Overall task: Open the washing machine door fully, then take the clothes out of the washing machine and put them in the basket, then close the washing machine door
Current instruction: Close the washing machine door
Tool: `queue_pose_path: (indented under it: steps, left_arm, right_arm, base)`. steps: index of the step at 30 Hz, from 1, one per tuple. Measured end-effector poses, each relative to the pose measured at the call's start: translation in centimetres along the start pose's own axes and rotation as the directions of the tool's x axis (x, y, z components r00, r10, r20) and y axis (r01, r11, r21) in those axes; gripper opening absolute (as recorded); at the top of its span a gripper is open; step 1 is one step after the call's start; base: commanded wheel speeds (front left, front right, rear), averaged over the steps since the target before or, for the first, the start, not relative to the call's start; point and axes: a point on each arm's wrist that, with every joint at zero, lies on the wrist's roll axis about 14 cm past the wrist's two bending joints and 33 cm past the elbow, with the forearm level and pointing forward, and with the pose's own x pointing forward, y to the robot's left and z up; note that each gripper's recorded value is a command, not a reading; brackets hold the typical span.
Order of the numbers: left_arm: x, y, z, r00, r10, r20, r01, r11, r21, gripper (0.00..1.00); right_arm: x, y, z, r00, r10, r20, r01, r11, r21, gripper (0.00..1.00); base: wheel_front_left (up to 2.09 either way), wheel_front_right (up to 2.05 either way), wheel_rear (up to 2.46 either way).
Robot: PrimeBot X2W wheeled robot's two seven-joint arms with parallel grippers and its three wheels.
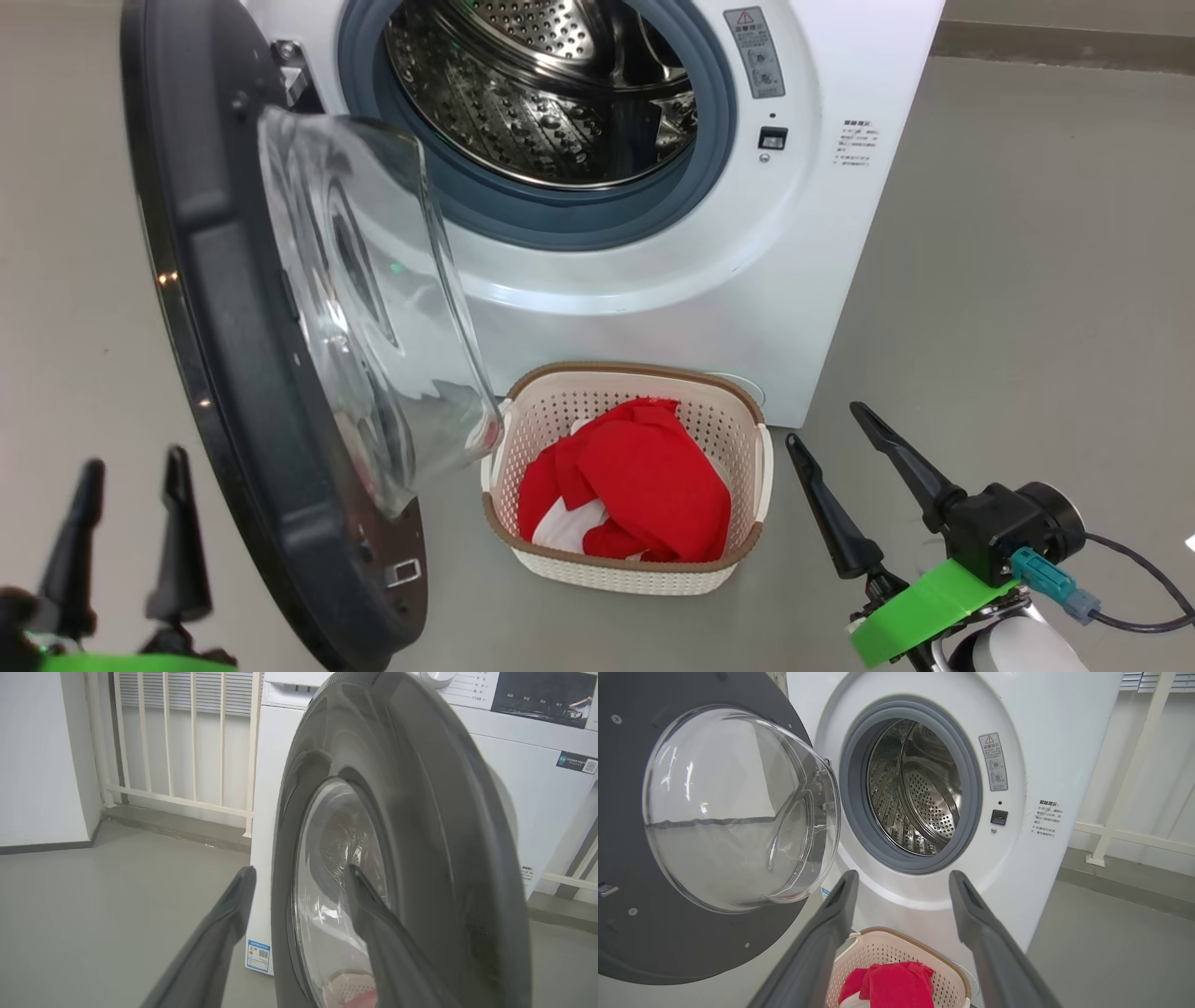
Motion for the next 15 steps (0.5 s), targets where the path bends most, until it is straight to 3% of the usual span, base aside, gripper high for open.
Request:
queue_pose_path:
  steps: [8,15]
  left_arm:
    - [-1.0,-0.2,-2.1,0.999,-0.019,-0.032,0.023,0.993,0.117,1.00]
    - [-1.8,0.0,-3.6,0.997,-0.006,-0.071,0.015,0.992,0.126,1.00]
  right_arm:
    - [0.0,0.1,0.1,1.000,-0.001,0.005,0.001,1.000,0.004,1.00]
    - [0.1,0.1,0.1,1.000,-0.002,0.005,0.002,1.000,0.009,1.00]
  base:
    - [0.00,0.00,0.00]
    - [0.00,0.00,0.00]
